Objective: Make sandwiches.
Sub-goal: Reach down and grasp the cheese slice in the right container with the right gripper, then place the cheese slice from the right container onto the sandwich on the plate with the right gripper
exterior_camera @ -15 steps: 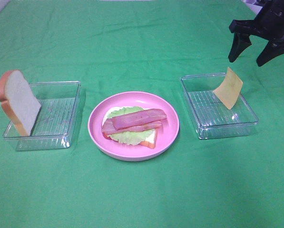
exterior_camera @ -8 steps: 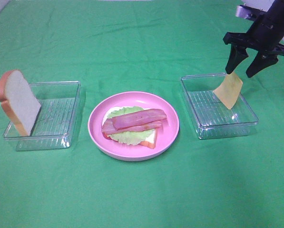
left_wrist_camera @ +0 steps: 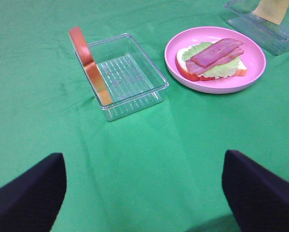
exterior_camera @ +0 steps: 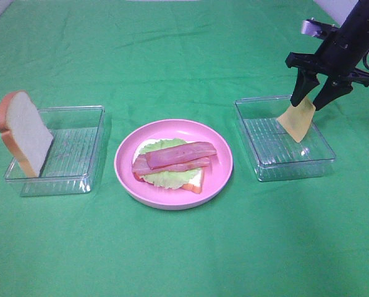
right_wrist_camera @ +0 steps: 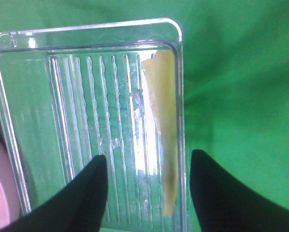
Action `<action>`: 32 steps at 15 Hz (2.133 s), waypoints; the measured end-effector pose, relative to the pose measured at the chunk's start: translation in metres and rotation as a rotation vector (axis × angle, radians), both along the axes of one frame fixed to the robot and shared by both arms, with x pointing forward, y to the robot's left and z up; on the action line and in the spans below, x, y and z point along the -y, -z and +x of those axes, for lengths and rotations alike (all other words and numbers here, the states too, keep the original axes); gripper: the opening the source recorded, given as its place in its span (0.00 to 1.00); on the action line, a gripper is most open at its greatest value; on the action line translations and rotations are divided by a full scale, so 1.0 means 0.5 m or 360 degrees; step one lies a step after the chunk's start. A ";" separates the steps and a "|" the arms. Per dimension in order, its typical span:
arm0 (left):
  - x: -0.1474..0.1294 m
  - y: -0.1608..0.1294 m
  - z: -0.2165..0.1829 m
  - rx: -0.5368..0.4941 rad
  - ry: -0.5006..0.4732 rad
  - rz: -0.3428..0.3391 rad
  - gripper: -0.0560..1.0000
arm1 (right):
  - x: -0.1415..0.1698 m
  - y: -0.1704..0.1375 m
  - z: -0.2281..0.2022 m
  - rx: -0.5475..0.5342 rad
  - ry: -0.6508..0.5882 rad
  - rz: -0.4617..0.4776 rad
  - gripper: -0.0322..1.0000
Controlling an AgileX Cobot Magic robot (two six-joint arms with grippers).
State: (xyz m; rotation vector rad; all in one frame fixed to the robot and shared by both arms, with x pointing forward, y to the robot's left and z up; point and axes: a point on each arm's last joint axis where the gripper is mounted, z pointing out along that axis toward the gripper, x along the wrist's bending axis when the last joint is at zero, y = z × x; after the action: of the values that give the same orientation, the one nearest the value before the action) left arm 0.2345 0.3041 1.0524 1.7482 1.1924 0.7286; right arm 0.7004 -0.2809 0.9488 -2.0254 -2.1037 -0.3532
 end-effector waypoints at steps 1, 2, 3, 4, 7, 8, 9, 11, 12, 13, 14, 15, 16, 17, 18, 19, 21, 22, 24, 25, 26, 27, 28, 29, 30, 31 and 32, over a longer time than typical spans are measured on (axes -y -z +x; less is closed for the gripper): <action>0.000 0.000 0.000 0.0000 0.0000 0.0000 0.83 | 0.000 0.000 0.000 0.0000 -0.0001 -0.0003 0.49; 0.000 0.000 0.000 0.0000 0.0000 0.0000 0.83 | 0.002 0.001 0.000 0.0000 -0.0005 -0.0015 0.44; 0.000 0.000 0.000 0.0000 0.0000 0.0000 0.83 | 0.003 0.001 0.000 -0.0001 -0.0003 -0.0030 0.41; 0.000 0.000 0.000 0.0000 0.0000 0.0000 0.83 | 0.005 0.002 0.000 -0.0002 -0.0005 -0.0044 0.38; 0.000 0.000 0.000 0.0000 0.0000 0.0000 0.83 | 0.008 0.003 -0.001 -0.0002 -0.0014 -0.0073 0.30; 0.000 0.000 0.000 0.0000 0.0000 0.0000 0.83 | 0.009 0.003 -0.001 -0.0002 -0.0016 -0.0079 0.24; 0.000 0.000 0.000 0.0000 0.0000 0.0000 0.83 | 0.009 0.003 -0.001 -0.0003 -0.0017 -0.0081 0.15; 0.000 0.000 0.000 0.0000 0.0000 0.0000 0.83 | 0.009 0.003 -0.001 -0.0004 -0.0016 -0.0079 0.03; 0.000 0.000 0.000 0.0000 0.0000 0.0000 0.83 | 0.008 0.003 -0.001 -0.0004 -0.0016 -0.0077 0.03; 0.000 0.000 0.000 0.0000 0.0000 0.0000 0.83 | 0.008 0.003 -0.001 -0.0004 -0.0015 -0.0077 0.03; 0.000 0.000 0.000 0.0000 0.0000 0.0000 0.83 | 0.008 0.002 -0.001 -0.0003 -0.0014 -0.0077 0.03; 0.000 0.000 0.000 0.0000 0.0000 0.0000 0.83 | 0.008 -0.001 -0.002 0.0000 -0.0015 -0.0077 0.03; 0.000 0.000 0.000 0.0000 0.0000 0.0000 0.83 | 0.008 -0.009 -0.003 0.0013 -0.0013 -0.0078 0.03; 0.000 0.000 0.000 0.0000 0.0000 0.0000 0.83 | 0.008 -0.030 -0.006 0.0049 -0.0012 -0.0079 0.03; 0.000 0.000 0.000 0.0000 0.0000 0.0000 0.83 | 0.004 -0.085 -0.016 0.0130 -0.0005 -0.0041 0.03; 0.000 0.000 0.000 0.0000 0.0000 0.0000 0.83 | -0.001 -0.117 -0.025 0.0164 -0.0001 0.0003 0.03; 0.000 0.000 0.000 0.0000 0.0000 0.0000 0.83 | -0.009 -0.157 -0.036 0.0219 0.0001 0.0076 0.03; 0.000 0.000 0.000 0.0000 0.0000 0.0000 0.83 | -0.015 -0.179 -0.042 0.0258 0.0000 0.0130 0.03; 0.000 0.000 0.000 0.0000 0.0000 0.0000 0.83 | -0.032 -0.214 -0.063 0.0317 -0.0038 0.0283 0.03; 0.000 0.000 0.000 0.0000 0.0000 0.0000 0.83 | -0.041 -0.229 -0.076 0.0337 -0.0049 0.0369 0.03; 0.000 0.000 0.000 0.0000 0.0000 0.0000 0.83 | -0.059 -0.240 -0.094 0.0340 -0.0087 0.0434 0.03; 0.000 0.000 0.000 0.0000 0.0000 0.0000 0.83 | -0.087 -0.244 -0.116 0.0326 -0.0155 0.0457 0.03; 0.000 0.000 0.000 0.0000 0.0000 0.0000 0.83 | -0.122 -0.244 -0.137 0.0300 -0.0215 0.0480 0.03; 0.000 0.000 0.000 0.0000 0.0000 0.0000 0.83 | -0.163 -0.242 -0.157 0.0292 -0.0275 0.0496 0.03; 0.000 0.000 0.000 0.0000 0.0000 0.0000 0.83 | -0.212 -0.231 -0.174 0.0279 -0.0334 0.0527 0.03; 0.000 0.000 0.000 0.0000 0.0000 0.0000 0.83 | -0.232 -0.225 -0.180 0.0276 -0.0355 0.0537 0.03; 0.000 0.000 0.000 0.0000 0.0000 0.0000 0.83 | -0.326 -0.192 -0.206 0.0264 -0.0455 0.0573 0.03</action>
State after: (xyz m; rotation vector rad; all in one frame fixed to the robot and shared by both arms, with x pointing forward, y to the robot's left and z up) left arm 0.2345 0.3041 1.0524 1.7482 1.1924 0.7286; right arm 0.5974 -0.1179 1.0446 -1.5182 -2.1911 -0.8058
